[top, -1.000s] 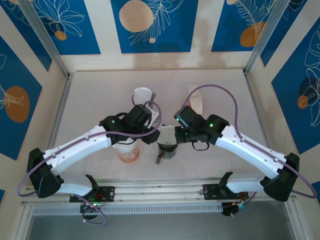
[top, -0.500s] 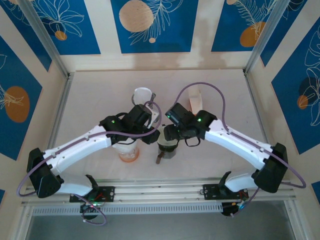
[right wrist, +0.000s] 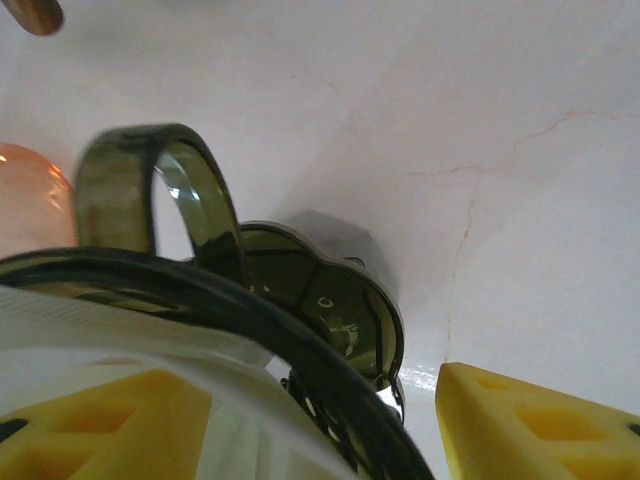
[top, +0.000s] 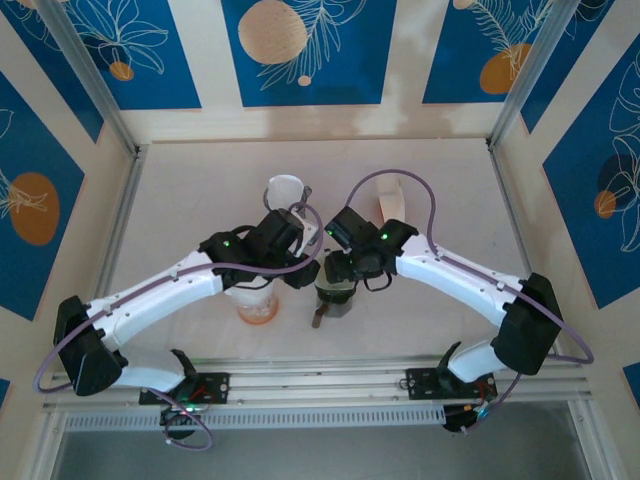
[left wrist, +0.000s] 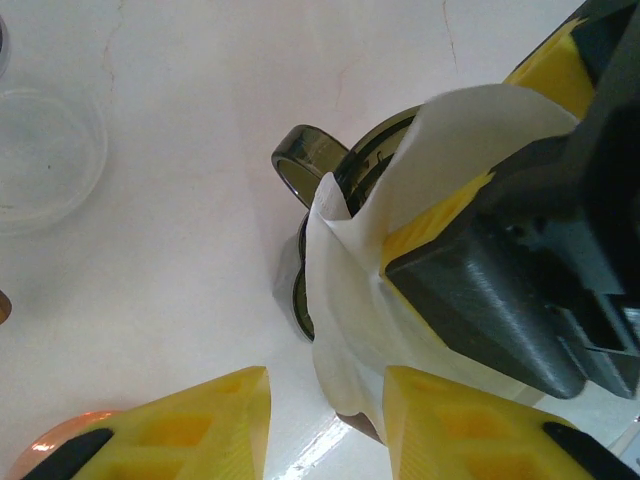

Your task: Place the coffee filter in the dripper

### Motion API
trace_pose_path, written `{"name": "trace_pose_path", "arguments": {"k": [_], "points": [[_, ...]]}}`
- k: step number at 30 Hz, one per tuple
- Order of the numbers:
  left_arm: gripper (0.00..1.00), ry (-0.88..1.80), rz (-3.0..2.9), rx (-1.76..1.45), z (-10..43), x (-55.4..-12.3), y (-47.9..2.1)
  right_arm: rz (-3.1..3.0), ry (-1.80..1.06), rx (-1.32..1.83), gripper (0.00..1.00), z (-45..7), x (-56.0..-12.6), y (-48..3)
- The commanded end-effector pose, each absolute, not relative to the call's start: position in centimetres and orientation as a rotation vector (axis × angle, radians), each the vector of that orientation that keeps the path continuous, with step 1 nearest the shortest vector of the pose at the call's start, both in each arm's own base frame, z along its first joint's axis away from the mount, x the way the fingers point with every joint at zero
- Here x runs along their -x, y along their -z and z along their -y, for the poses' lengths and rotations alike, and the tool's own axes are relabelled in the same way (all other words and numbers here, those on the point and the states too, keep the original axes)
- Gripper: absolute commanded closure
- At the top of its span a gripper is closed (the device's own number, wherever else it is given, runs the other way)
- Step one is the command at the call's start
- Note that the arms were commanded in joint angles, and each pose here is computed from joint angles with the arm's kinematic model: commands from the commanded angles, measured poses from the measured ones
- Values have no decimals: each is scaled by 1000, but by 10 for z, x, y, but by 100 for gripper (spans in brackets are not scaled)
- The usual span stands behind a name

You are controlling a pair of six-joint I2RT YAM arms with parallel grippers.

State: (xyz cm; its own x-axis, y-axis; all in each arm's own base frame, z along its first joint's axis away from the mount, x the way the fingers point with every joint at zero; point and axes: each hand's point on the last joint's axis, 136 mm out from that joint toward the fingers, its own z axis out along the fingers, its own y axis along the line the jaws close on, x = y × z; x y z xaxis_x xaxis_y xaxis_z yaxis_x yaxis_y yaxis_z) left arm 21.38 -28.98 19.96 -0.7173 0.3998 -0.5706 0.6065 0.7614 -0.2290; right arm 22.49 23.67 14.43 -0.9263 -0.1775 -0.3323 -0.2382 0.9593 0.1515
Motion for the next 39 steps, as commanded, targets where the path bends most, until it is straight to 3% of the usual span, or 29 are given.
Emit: {"name": "trace_pose_path", "arguments": {"k": [1,9,18,24,29,39], "points": [[64,559,-2459,-787,291,-209,-195,-2819,-279,293,39,-236,-221,-134],[64,585,-2458,-772,292,-207,-195,-2838,-263,263,39,-232,-219,-120],[53,650,-2409,-721,293,-207,-209,-2854,-243,248,39,-231,-218,-108],[41,692,-2363,-674,294,-209,-215,-2856,-238,245,39,-231,-218,-108],[38,662,-2380,-668,294,-212,-208,-2855,-237,249,39,-230,-218,-108],[53,577,-2445,-669,287,-215,-191,-2844,-250,244,39,-232,-220,-113]]}}
